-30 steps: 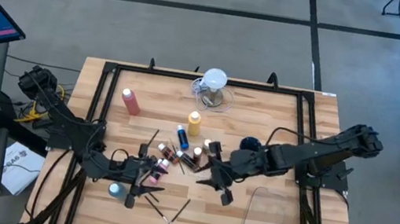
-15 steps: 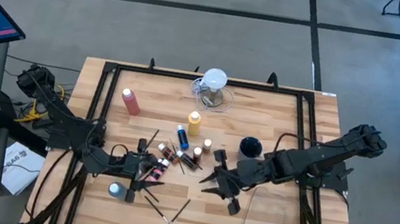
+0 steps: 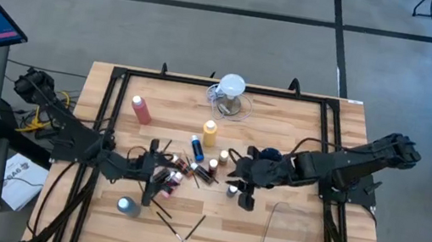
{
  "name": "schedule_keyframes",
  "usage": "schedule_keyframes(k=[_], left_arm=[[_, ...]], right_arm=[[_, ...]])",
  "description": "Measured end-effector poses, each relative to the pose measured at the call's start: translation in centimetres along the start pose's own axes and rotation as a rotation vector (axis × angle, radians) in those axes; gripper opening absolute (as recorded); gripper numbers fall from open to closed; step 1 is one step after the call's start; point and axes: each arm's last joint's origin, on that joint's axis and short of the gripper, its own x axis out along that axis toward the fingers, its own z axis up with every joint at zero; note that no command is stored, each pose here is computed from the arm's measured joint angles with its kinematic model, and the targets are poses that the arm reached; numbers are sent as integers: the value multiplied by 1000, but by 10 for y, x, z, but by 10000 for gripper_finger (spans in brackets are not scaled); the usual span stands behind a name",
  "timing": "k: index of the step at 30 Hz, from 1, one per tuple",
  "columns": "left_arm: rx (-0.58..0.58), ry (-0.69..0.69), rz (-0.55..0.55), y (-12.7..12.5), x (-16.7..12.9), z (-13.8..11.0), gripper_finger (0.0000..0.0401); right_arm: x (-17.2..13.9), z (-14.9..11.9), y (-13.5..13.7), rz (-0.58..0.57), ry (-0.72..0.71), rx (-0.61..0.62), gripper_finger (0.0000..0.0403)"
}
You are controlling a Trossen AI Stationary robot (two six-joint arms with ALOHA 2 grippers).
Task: Pick & Place Paint Supplies
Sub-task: Put the right small blue paint bottle into the transparent bin
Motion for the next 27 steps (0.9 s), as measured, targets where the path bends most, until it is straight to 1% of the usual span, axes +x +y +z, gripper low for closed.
schedule_keyframes(k=[6, 7, 9, 11, 12, 14, 16, 18, 20, 22, 24, 27], left_arm=[[-150, 43, 2, 31, -7, 9, 209], [-166, 47, 0, 34, -8, 9, 209], [-176, 46, -3, 37, -9, 11, 209], [-175, 49, -14, 37, -9, 10, 209], [-174, 54, -20, 37, -9, 8, 209], [-163, 78, -36, 37, -9, 3, 209], [-152, 112, -72, 36, -9, -1, 209], [-146, 134, -98, 36, -10, -3, 209], [-141, 140, -118, 37, -12, -2, 209], [-128, 144, -120, 39, -17, -1, 209], [-136, 123, -122, 42, -21, 2, 209], [-135, 104, -107, 45, -27, 5, 209]], right_arm=[[2, -6, -22, 118, 248, 453, 92], [2, -7, -23, 136, 274, 507, 92], [2, -6, -20, 199, 312, 571, 92], [2, -2, -18, 254, 315, 634, 92], [1, 0, -18, 263, 311, 663, 92], [-3, 7, -17, 269, 297, 688, 91], [-7, 16, -13, 284, 278, 691, 88], [-9, 22, -6, 283, 290, 685, 82], [-15, 22, 0, 230, 343, 673, 72], [-15, 30, 6, 182, 358, 664, 61], [-15, 25, 7, 29, 455, 644, 49], [-1, 29, 16, -70, 521, 600, 36]])
